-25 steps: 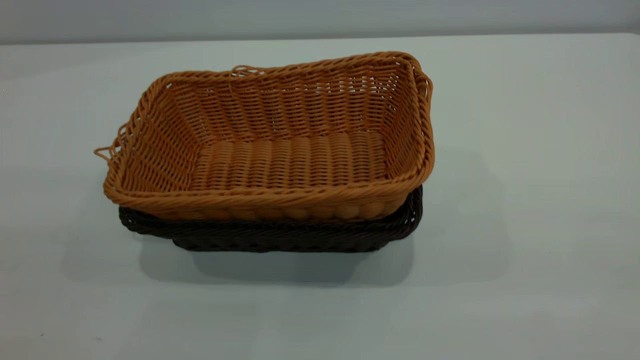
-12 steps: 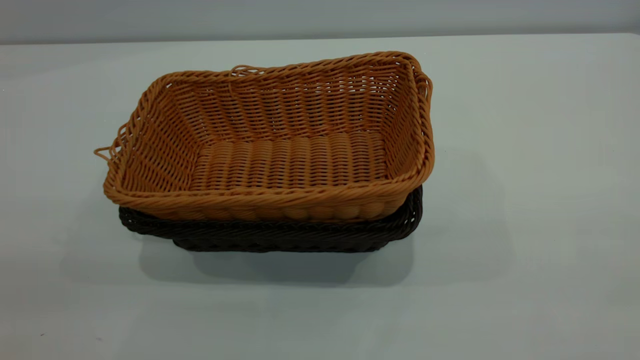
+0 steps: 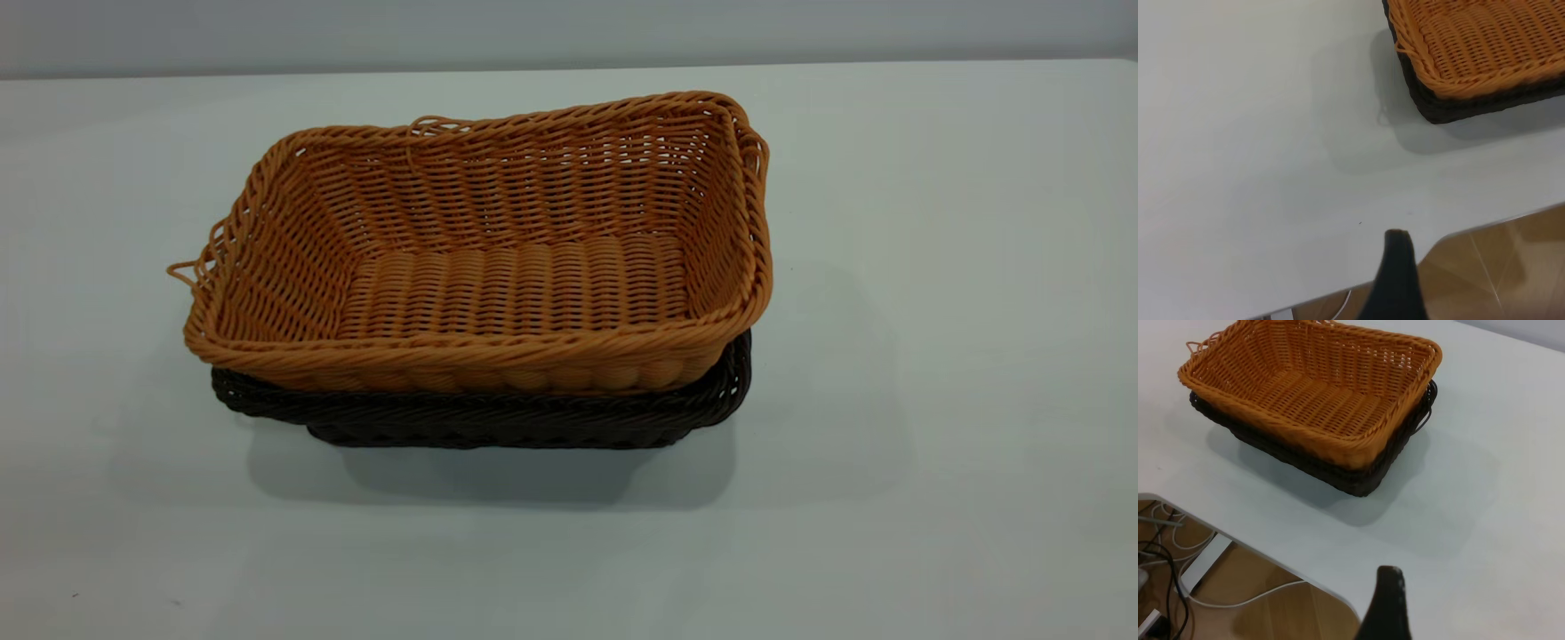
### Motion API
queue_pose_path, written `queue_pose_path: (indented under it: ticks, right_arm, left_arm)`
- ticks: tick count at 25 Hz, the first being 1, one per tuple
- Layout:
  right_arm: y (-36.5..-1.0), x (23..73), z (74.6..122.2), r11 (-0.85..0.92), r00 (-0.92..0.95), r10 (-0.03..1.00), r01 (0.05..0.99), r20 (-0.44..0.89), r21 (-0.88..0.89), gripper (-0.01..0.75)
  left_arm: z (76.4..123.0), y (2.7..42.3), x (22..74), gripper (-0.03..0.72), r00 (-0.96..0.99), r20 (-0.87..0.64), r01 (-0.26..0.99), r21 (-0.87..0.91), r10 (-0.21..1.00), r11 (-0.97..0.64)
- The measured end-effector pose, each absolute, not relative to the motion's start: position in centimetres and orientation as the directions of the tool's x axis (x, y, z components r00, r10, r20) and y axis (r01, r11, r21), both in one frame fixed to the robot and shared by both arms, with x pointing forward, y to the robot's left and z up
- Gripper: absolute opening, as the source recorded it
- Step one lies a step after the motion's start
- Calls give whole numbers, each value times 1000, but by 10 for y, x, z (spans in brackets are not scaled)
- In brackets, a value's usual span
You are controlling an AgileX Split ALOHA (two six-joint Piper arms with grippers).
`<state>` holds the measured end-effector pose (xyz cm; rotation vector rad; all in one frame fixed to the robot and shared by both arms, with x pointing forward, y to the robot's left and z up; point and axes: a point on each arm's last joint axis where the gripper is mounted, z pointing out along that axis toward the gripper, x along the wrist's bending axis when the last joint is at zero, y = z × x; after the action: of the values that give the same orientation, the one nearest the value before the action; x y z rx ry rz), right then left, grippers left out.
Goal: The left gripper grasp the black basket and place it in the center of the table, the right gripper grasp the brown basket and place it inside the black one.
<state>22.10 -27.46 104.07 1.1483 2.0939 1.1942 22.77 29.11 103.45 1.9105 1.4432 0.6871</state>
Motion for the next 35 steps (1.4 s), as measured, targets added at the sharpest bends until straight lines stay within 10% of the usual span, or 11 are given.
queue_pose_path:
  ticks: [35]
  right_arm:
    - [-275,221,1041,272,-541,841,435,7,859,581]
  left_arm:
    - [1034,307,223,575,-39,0,617,787,999,24]
